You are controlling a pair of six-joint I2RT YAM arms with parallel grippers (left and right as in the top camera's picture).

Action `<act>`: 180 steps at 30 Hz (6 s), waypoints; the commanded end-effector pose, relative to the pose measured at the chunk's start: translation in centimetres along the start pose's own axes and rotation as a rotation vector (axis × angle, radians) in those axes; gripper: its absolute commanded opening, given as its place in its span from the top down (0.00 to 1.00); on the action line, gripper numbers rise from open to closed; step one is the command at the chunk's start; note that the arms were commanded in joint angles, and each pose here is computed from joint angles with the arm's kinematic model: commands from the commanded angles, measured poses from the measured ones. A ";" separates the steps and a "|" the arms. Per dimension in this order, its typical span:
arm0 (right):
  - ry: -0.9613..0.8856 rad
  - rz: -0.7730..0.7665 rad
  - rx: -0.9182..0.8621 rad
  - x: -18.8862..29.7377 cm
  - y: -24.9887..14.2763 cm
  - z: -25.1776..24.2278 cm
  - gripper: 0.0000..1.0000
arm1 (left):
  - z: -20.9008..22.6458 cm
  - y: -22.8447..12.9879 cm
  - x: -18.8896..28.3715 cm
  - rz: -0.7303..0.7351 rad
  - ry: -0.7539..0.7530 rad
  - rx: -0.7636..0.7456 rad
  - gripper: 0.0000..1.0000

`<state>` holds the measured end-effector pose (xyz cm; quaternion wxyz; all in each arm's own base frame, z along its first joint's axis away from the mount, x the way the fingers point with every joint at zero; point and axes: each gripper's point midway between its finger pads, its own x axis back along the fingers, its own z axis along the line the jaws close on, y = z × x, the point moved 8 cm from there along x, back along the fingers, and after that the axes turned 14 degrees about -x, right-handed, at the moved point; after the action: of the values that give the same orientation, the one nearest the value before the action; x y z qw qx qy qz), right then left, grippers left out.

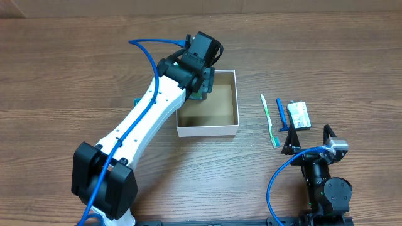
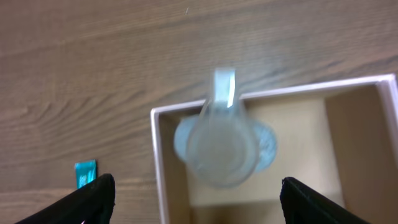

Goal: Pack container

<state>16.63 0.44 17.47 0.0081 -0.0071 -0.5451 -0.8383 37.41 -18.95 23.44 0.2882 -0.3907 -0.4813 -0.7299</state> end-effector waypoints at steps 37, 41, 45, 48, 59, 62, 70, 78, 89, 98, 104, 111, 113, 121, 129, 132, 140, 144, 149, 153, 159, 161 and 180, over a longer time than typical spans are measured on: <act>0.000 -0.002 0.001 0.0 -0.2 -0.1 0.00 | 10.7 -16.2 2.8 0.138 -0.004 0.332 0.16; 0.000 -0.002 0.001 0.0 -0.2 -0.1 0.00 | 10.3 -16.2 -0.5 0.197 -0.016 0.237 0.14; 0.000 -0.002 0.001 0.0 -0.2 -0.1 0.00 | 9.8 -16.2 -3.8 0.254 -0.031 0.191 0.13; 0.000 -0.002 0.001 0.0 -0.2 -0.1 0.00 | 9.5 -16.5 -6.1 0.292 -0.038 0.178 0.15; 0.000 -0.002 0.001 0.0 -0.2 -0.1 0.00 | 8.6 -17.4 -11.6 0.337 -0.111 0.126 0.50; 0.000 -0.002 0.001 0.0 -0.2 -0.1 0.00 | 9.0 -17.9 -12.8 0.345 -0.152 0.150 0.55; 0.000 -0.002 0.001 0.0 -0.2 -0.1 0.00 | 9.8 -18.7 -12.8 0.383 -0.152 0.181 0.88; 0.000 -0.002 0.001 0.0 -0.2 -0.1 0.00 | 10.4 -16.8 -9.6 0.339 -0.168 0.187 0.96; 0.000 -0.002 0.001 0.0 -0.2 -0.1 0.00 | 7.2 -9.9 8.6 -0.213 -0.476 0.310 0.95; 0.000 -0.002 0.001 0.0 -0.2 -0.1 0.00 | 0.3 -6.7 11.5 -0.402 -0.493 0.210 0.96; 0.000 -0.002 0.001 0.0 -0.2 -0.1 0.00 | -2.2 -5.1 6.7 -0.360 -0.418 0.155 0.96; 0.000 -0.002 0.001 0.0 -0.2 -0.1 0.00 | -2.8 -4.7 2.7 -0.319 -0.318 0.112 0.95; 0.000 -0.002 0.001 0.0 -0.2 -0.1 0.00 | -3.2 -5.2 1.5 -0.277 -0.305 0.067 0.91; 0.000 -0.002 0.001 0.0 -0.2 -0.1 0.00 | -3.2 -6.5 -0.4 -0.186 -0.241 0.013 0.81; 0.000 -0.002 0.001 0.0 -0.2 -0.1 0.00 | -2.6 -6.0 0.7 -0.192 -0.222 0.008 0.23; 0.000 -0.002 0.001 0.0 -0.2 -0.1 0.00 | -1.2 -4.5 4.5 -0.227 -0.204 0.025 0.21; 0.000 -0.002 0.001 0.0 -0.2 -0.1 0.00 | 10.0 -7.6 9.9 -0.069 0.145 0.308 0.00; 0.000 -0.002 0.001 0.0 -0.2 -0.1 0.00 | 15.9 -11.3 9.6 0.084 0.260 0.472 0.00; 0.000 -0.002 0.001 0.0 -0.2 -0.1 0.00 | 19.5 -13.2 9.4 0.135 0.327 0.589 0.00; 0.000 -0.002 0.001 0.0 -0.2 -0.1 0.00 | 19.7 -13.3 9.4 0.137 0.333 0.598 0.00; 0.000 -0.002 0.001 0.0 -0.2 -0.1 0.00 | 19.7 -13.3 9.4 0.138 0.333 0.598 0.00; 0.000 -0.002 0.001 0.0 -0.2 -0.1 0.00 | 19.7 -13.3 9.4 0.138 0.333 0.599 0.00; 0.453 0.155 -0.316 1.2 0.4 4.6 0.00 | 19.7 -13.3 9.4 0.138 0.333 0.598 0.00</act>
<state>15.96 3.74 19.00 0.1520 0.1129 -0.4273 -0.8841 27.56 3.62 29.26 0.5101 -0.2086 -0.5906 -0.5894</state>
